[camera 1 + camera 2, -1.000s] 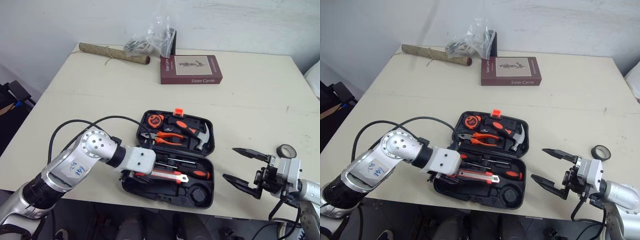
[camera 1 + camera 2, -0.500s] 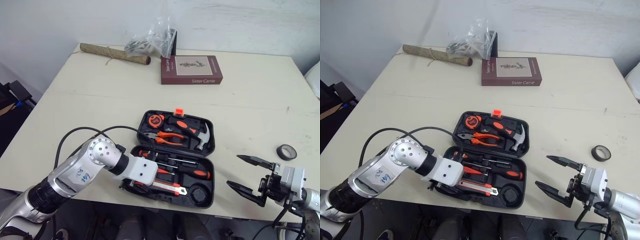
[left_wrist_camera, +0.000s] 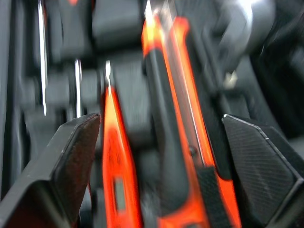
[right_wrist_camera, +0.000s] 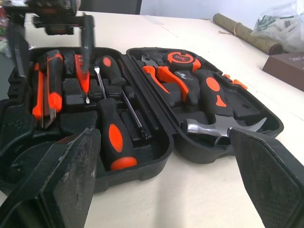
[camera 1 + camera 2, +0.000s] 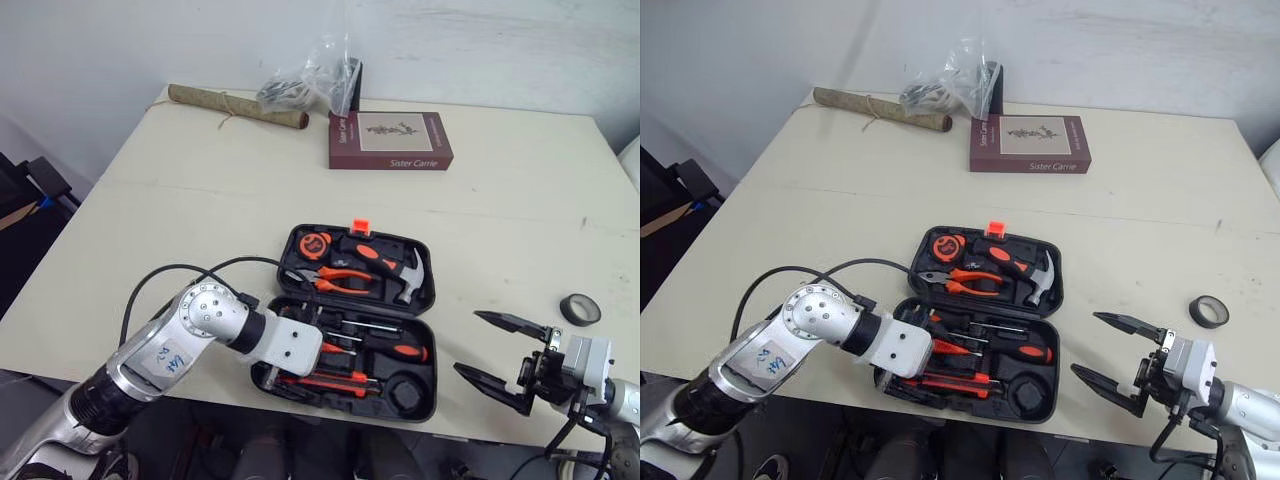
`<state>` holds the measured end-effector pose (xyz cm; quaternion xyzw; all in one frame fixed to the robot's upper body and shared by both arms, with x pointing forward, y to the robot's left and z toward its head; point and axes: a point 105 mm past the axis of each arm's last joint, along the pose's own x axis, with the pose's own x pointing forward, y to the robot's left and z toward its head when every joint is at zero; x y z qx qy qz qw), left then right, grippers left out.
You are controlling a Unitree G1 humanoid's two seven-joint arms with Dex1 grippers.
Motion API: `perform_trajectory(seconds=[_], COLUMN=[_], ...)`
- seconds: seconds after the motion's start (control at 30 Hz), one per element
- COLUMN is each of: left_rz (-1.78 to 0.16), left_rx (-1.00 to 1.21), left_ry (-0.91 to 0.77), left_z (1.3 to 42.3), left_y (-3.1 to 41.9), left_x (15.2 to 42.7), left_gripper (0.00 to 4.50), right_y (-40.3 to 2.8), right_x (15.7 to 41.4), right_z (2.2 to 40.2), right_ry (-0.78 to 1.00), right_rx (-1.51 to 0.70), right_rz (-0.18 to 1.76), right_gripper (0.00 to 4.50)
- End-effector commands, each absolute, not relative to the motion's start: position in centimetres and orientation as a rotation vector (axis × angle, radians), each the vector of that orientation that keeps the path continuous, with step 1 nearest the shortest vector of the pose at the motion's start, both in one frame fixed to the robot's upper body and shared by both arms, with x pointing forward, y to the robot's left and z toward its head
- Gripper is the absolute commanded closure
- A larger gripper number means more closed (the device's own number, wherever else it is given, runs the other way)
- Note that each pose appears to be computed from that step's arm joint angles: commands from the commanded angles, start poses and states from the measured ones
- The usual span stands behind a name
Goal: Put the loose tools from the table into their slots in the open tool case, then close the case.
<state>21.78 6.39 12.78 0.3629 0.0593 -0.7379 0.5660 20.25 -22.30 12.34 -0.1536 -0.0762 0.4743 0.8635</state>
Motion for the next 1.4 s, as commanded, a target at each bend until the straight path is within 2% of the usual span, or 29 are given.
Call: perform_trajectory(seconds=[0.03,0.13,0.27,0.33,0.37,0.67,0.83,1.0,1.07,1.17,1.27,1.37,1.4], left_rz=[-1.738,-1.726,-1.748,-1.793,-1.803,-1.758,-1.700,-1.705,-1.700,-1.673,-1.648,-1.541,-1.491], left_rx=[0.841,0.772,0.666,0.664,0.663,0.671,0.698,0.648,0.658,0.657,0.585,0.502,0.491], left_ry=[-0.019,-0.059,-0.091,-0.048,-0.036,0.117,0.267,0.470,0.485,0.372,0.028,-0.192,-0.248], left_z=[15.4,15.9,15.2,14.0,13.5,9.6,7.0,4.5,3.9,4.6,8.9,13.5,14.9], left_y=[6.8,6.9,6.5,6.5,6.4,6.6,7.5,8.8,9.1,8.3,6.7,7.6,8.3], left_x=[22.2,22.7,22.6,22.1,21.9,22.1,22.8,22.0,22.0,22.9,24.0,25.3,25.8], left_gripper=[0.51,1.34,3.20,4.22,4.46,4.46,4.46,4.46,4.46,4.46,4.46,3.61,3.19], right_y=[-22.7,-22.8,-22.5,-22.2,-22.2,-22.2,-22.7,-23.7,-24.0,-24.6,-26.4,-30.4,-32.1], right_x=[20.3,20.4,20.3,20.2,20.2,20.1,20.2,20.3,20.1,19.7,19.2,18.1,17.7], right_z=[13.1,13.1,13.0,13.0,13.1,13.2,12.6,11.4,10.9,10.4,10.3,10.1,10.0], right_ry=[-0.189,-0.185,-0.176,-0.175,-0.175,-0.163,-0.157,-0.153,-0.155,-0.163,-0.167,-0.136,-0.119], right_rx=[-0.338,-0.333,-0.322,-0.321,-0.321,-0.322,-0.317,-0.312,-0.312,-0.313,-0.328,-0.349,-0.365], right_rz=[0.978,0.974,0.975,0.976,0.976,0.960,0.952,0.938,0.931,0.908,0.828,0.666,0.598], right_gripper=[0.00,0.00,0.00,0.00,0.00,0.00,0.00,0.00,0.00,0.00,0.00,0.00,0.00])
